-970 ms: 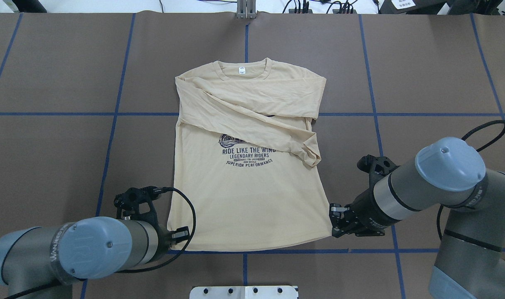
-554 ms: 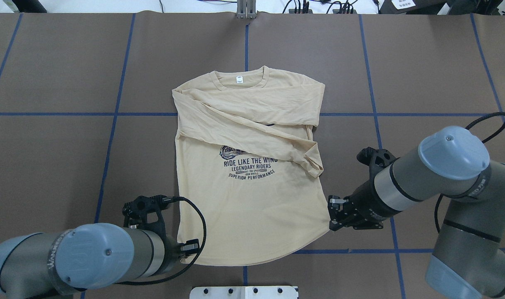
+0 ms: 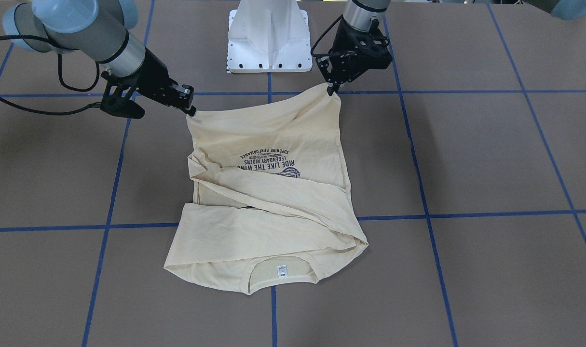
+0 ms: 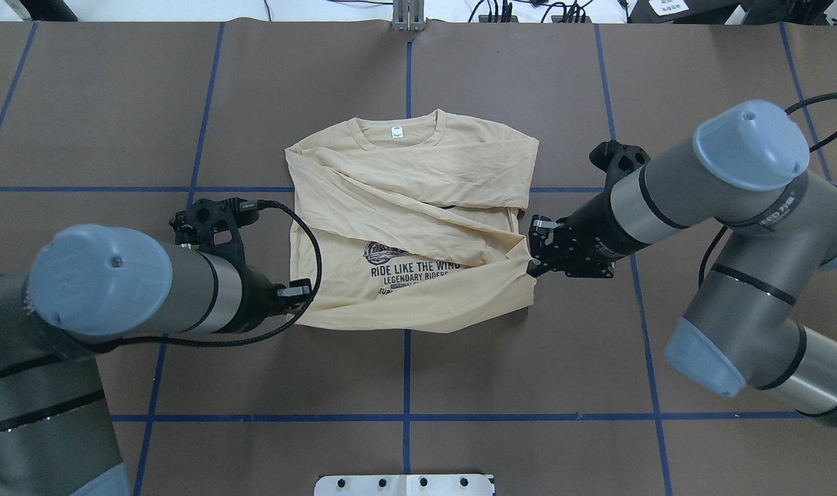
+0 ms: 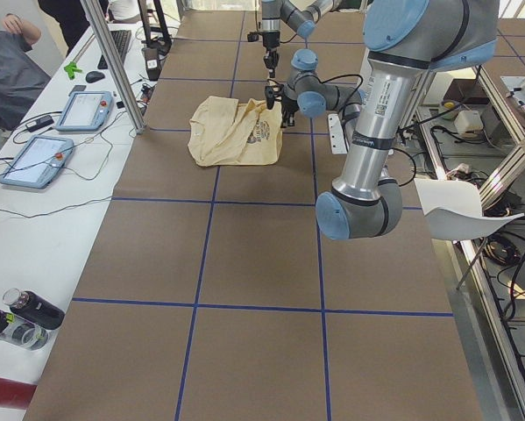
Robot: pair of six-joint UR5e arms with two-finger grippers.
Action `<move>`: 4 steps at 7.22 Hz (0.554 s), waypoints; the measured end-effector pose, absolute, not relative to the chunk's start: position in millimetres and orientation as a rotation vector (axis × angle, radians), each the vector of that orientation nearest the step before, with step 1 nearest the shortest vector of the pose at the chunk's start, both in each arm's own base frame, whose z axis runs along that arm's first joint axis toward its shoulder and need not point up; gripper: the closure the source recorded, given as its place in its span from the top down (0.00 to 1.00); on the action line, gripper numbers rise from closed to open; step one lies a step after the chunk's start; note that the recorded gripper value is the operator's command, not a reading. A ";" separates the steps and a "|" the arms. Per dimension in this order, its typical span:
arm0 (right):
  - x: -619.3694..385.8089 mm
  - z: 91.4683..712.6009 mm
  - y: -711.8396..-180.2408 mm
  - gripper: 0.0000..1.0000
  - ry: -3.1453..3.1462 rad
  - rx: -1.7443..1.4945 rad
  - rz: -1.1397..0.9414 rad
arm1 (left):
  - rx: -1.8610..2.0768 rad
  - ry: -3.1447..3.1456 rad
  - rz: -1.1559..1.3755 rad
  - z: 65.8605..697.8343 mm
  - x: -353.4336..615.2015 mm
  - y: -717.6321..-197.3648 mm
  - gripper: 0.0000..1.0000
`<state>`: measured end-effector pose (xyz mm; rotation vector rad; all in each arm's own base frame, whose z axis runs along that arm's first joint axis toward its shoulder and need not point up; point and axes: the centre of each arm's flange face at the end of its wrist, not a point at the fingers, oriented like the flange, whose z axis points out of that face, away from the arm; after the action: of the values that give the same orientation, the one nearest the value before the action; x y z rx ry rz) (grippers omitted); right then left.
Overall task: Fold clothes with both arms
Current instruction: 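Lift both hem corners and carry them over the shirt toward the collar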
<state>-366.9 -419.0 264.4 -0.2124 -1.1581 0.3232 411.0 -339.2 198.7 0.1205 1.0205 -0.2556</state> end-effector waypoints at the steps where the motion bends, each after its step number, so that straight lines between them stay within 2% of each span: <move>1: -357.0 259.6 -442.2 0.00 -1.166 -0.164 0.337 | 0.159 1.024 -0.275 194.6 400.3 -367.0 0.00; 4: -334.0 247.5 -500.7 0.00 -1.194 -0.057 0.386 | 0.234 1.043 -0.310 218.1 414.1 -442.2 0.00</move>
<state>-334.0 -500.7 247.5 -0.0574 -1.1936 0.3863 414.1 -442.2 218.1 0.2342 1.0430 -0.3096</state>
